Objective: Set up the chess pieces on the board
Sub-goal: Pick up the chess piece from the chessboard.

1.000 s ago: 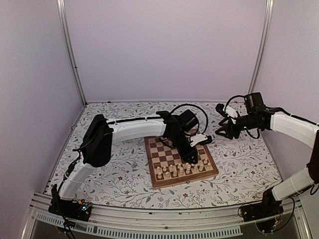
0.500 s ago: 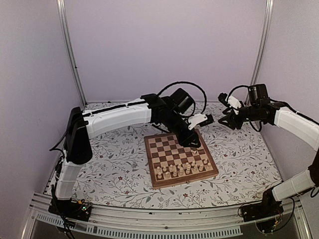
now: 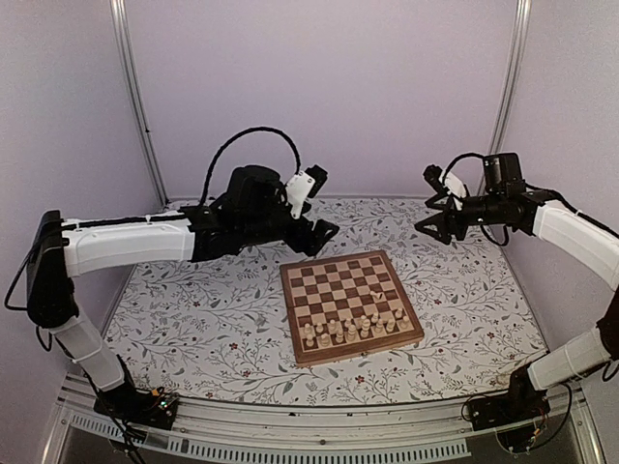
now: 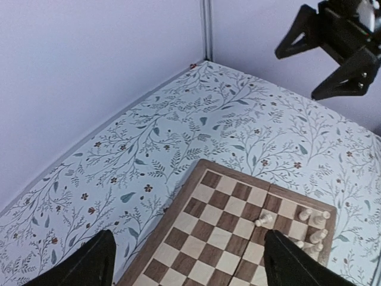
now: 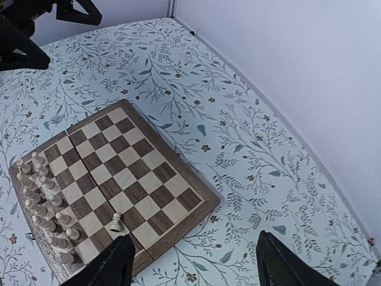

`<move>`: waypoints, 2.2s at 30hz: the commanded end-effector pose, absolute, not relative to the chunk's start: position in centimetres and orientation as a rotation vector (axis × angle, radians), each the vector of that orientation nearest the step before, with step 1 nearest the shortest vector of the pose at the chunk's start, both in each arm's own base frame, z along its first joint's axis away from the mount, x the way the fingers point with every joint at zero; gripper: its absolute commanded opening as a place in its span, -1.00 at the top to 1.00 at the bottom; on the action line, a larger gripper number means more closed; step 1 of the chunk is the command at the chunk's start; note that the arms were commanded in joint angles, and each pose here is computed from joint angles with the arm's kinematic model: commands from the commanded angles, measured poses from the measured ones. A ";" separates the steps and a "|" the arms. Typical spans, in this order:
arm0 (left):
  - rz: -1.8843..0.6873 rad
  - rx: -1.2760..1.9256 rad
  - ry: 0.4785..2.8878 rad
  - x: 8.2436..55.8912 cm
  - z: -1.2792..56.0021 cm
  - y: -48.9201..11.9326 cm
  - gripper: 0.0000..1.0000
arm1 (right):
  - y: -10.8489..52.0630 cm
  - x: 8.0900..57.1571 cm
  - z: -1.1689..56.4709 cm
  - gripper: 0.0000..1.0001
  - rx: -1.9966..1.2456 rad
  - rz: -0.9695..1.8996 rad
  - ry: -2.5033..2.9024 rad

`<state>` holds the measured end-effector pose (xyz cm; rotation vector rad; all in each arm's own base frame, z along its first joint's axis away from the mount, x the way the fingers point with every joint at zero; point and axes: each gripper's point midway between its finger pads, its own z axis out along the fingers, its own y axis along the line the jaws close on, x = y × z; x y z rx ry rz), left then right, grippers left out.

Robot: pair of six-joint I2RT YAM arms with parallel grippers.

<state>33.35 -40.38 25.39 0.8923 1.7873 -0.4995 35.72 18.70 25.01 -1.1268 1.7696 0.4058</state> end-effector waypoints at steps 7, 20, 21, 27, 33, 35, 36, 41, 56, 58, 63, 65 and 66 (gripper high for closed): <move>-0.560 0.530 1.727 36.4 27.6 -37.0 -0.67 | 24.7 31.7 14.6 -0.03 -1.413 0.556 1.961; -0.685 0.533 1.855 36.1 24.5 -38.0 -0.41 | 25.9 31.4 7.1 0.08 -1.507 0.403 2.158; -0.688 0.538 1.866 36.0 24.1 -38.1 -0.41 | 25.9 31.4 6.9 0.08 -1.512 0.405 2.164; -0.697 0.559 1.929 36.2 22.5 -38.9 -0.37 | 26.4 31.2 5.8 0.10 -1.534 0.417 2.186; -0.722 0.583 1.957 36.0 21.6 -39.6 -0.33 | 26.7 31.4 5.0 0.16 -1.550 0.397 2.209; -0.723 0.585 1.964 36.0 21.4 -39.7 -0.33 | 26.7 31.4 4.7 0.20 -1.554 0.393 2.216; -0.725 0.585 1.966 36.0 21.3 -39.7 -0.32 | 26.7 31.3 4.6 0.23 -1.556 0.396 2.221; -0.722 0.587 1.988 36.2 20.6 -39.8 -0.31 | 26.8 31.1 3.9 0.44 -1.570 0.416 2.241; -0.814 0.581 2.053 36.0 18.4 -40.9 -0.31 | 27.2 30.9 3.8 0.88 -1.573 0.450 2.244; -0.882 0.586 2.053 35.8 18.2 -41.3 -0.31 | 27.8 30.8 5.9 0.91 -1.556 0.485 2.174; -1.132 0.560 2.035 34.8 18.3 -42.4 -0.23 | 29.3 29.3 10.9 0.93 -1.546 0.628 1.988; -1.216 0.556 2.031 34.5 18.2 -43.0 -0.18 | 29.5 28.7 12.2 0.93 -1.547 0.663 1.939; -1.259 0.556 2.032 34.2 18.0 -43.3 -0.17 | 29.7 28.4 13.0 0.93 -1.549 0.682 1.909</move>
